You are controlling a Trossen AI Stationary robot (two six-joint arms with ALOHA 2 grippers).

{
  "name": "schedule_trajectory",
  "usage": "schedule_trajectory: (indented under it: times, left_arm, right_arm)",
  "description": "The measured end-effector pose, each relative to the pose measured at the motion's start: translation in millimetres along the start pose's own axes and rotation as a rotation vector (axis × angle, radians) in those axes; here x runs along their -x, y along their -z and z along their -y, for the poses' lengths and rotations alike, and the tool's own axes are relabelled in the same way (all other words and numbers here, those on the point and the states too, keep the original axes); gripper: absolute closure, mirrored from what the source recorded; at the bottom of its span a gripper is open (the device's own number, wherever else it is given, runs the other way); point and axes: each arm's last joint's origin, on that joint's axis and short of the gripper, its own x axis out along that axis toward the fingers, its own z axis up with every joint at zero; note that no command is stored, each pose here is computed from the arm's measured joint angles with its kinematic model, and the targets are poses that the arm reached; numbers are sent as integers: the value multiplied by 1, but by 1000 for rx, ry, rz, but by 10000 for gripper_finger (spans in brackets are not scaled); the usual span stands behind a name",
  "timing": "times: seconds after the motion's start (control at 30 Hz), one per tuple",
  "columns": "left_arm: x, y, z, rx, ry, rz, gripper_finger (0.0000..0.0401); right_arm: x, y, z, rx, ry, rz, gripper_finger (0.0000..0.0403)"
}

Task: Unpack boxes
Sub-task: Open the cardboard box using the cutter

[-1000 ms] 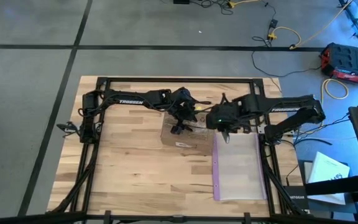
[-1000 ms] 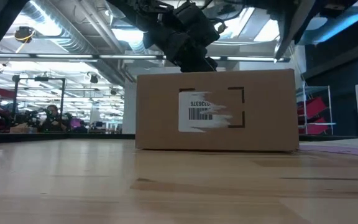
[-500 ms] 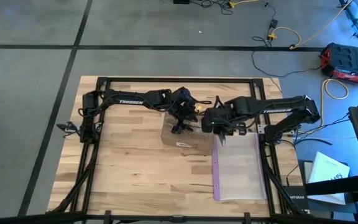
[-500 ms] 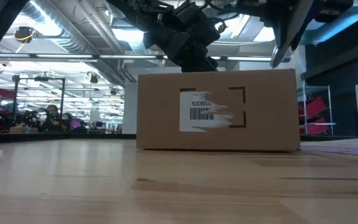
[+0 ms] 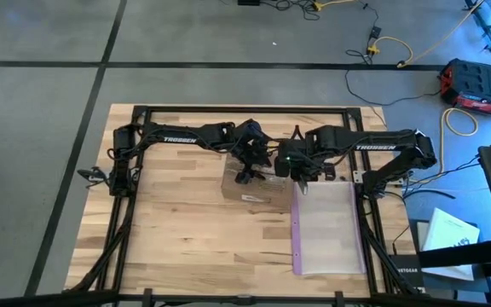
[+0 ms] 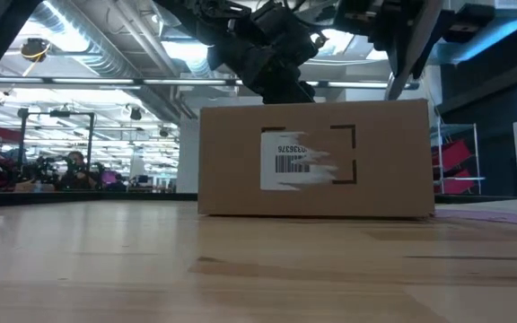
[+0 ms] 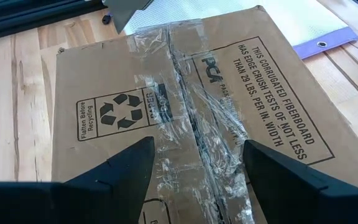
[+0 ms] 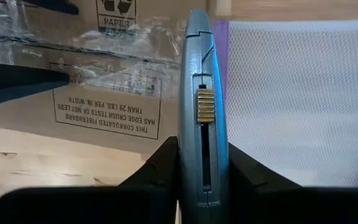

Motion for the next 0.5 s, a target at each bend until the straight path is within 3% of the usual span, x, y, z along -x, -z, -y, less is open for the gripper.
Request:
schedule_trajectory:
  times: [0.17, 0.5]
  left_arm:
    - [0, 0, 0, -13, 1, -2, 164]
    - [0, 0, 0, -18, 2, -5, 164]
  right_arm:
    - [-6, -2, 6, -10, 52, -17, 341]
    - [-10, -2, 5, 0, 41, -23, 341]
